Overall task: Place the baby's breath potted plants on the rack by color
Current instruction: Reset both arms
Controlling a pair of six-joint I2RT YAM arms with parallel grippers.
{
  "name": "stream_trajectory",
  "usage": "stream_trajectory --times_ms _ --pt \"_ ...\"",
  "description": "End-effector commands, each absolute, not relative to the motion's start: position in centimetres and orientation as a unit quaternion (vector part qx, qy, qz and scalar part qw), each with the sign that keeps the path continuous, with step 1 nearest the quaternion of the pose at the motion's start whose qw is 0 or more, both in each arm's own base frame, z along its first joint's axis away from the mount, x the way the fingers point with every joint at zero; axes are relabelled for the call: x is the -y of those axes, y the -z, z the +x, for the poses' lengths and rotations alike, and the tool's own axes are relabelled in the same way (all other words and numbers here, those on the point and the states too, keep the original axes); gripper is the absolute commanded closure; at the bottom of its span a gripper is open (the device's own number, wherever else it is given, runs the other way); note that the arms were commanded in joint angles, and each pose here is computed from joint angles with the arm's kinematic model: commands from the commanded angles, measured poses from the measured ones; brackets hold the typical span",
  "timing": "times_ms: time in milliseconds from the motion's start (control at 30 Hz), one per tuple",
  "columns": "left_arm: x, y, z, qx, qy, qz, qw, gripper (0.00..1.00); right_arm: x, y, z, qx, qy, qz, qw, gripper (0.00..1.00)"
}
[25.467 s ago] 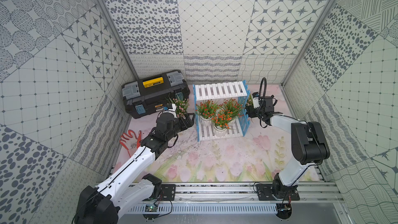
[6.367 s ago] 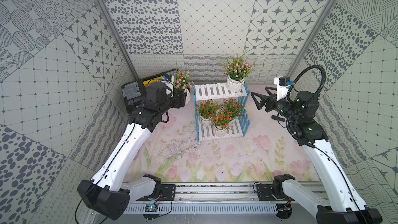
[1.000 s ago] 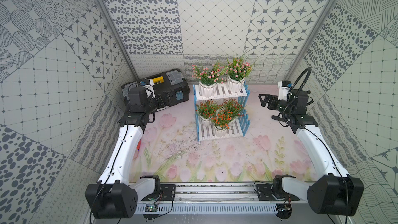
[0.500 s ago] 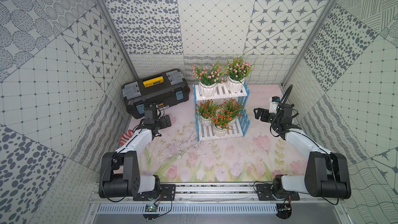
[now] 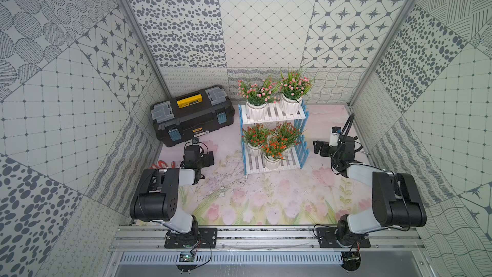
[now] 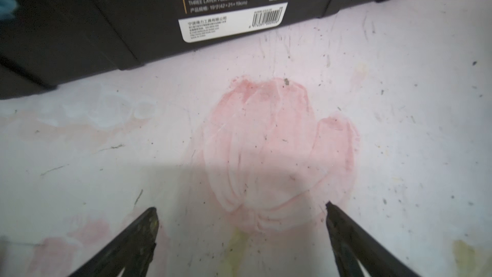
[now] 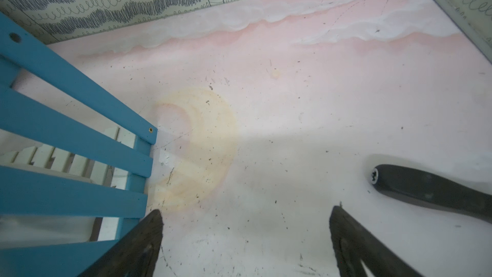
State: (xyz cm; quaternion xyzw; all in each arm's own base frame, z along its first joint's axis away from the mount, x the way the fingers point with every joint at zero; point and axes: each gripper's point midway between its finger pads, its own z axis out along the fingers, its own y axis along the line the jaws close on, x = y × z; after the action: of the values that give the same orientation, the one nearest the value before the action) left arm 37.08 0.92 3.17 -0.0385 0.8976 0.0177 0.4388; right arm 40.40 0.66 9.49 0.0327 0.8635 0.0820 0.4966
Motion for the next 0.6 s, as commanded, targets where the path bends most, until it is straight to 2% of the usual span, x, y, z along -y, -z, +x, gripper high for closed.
stream_trajectory --times_ms 0,300,567 --pt "-1.2 -7.9 39.8 -0.832 -0.045 -0.021 0.552 0.02 -0.1 -12.8 40.2 -0.814 -0.061 0.027 0.577 0.02" --pt "-1.2 -7.9 39.8 -0.835 -0.044 -0.023 0.549 0.02 1.1 -13.7 37.9 -0.772 -0.028 0.047 0.633 0.02" --pt "-1.2 -7.8 39.8 -0.836 -0.042 -0.024 0.546 0.02 0.2 -11.6 38.8 -0.765 -0.047 0.028 0.642 0.02"
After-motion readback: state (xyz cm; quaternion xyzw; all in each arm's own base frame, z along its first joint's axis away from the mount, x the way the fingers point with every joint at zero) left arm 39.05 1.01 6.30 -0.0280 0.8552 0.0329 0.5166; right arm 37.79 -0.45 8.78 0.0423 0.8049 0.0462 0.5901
